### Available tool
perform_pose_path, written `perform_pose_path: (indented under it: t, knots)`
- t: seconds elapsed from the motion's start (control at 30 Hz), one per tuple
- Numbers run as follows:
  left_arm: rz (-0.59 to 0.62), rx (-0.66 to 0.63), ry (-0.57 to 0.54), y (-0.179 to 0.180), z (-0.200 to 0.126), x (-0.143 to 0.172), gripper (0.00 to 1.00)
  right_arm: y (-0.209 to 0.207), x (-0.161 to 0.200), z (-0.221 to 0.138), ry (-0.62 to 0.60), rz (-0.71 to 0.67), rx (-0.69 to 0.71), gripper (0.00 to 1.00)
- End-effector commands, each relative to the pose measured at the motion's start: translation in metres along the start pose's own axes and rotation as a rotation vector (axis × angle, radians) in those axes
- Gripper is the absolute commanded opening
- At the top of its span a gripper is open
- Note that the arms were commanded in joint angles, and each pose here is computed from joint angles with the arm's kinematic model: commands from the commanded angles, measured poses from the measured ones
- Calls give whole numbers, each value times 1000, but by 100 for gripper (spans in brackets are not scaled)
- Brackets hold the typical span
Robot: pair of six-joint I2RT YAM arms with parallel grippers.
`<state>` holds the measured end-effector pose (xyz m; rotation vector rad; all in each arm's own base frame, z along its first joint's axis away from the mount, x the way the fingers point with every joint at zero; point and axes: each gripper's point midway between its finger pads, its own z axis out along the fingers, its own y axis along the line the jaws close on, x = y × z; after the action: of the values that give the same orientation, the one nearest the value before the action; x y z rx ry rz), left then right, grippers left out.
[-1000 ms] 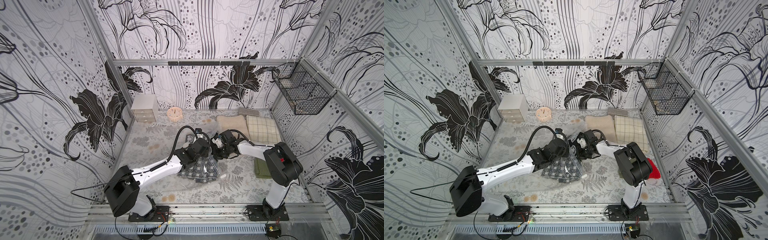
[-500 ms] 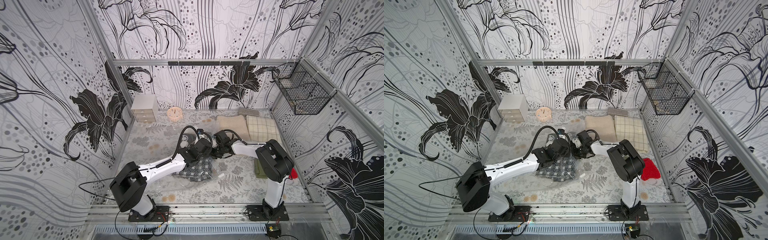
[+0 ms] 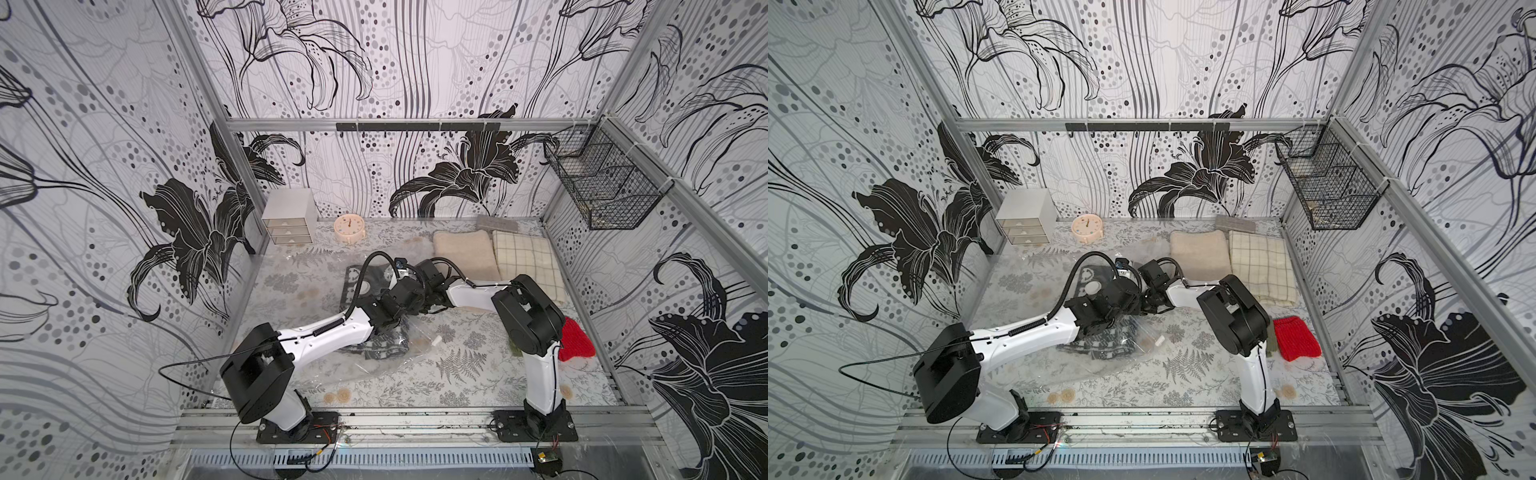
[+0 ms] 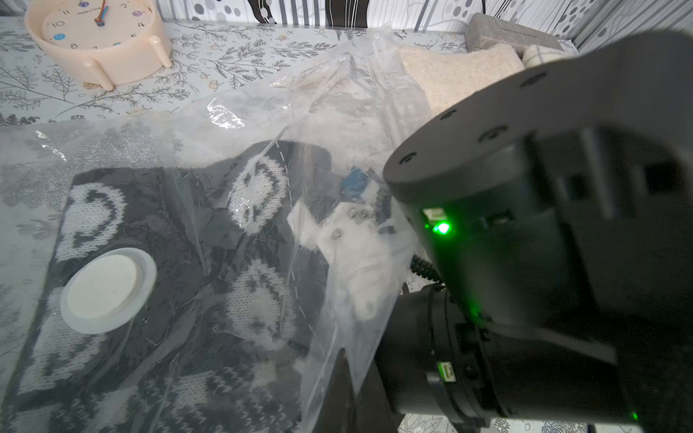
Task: Take the scarf out of the vacuum bag
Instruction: Take out the scarf from the vacuum bag.
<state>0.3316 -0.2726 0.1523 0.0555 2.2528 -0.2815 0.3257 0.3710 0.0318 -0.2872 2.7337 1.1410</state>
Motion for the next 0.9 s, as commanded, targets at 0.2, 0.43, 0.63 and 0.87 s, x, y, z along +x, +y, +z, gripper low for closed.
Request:
perform_pose_path:
  t: [0.2,0.43,0.63,0.87]
  knots:
    - [-52,58,-85,-14,-15,-24,0,-2,10,1,14,-17,55,0]
    - [-51,54,-92,-12,-17,-25,0,-15,13,-11,14,9,54,0]
    - [-53,50,-94,-10,-19,-24,0,-29,8,-27,-3,28,63,0]
    - [-56,48,-95,-10,-18,-24,0,-33,5,-34,-15,31,68,0]
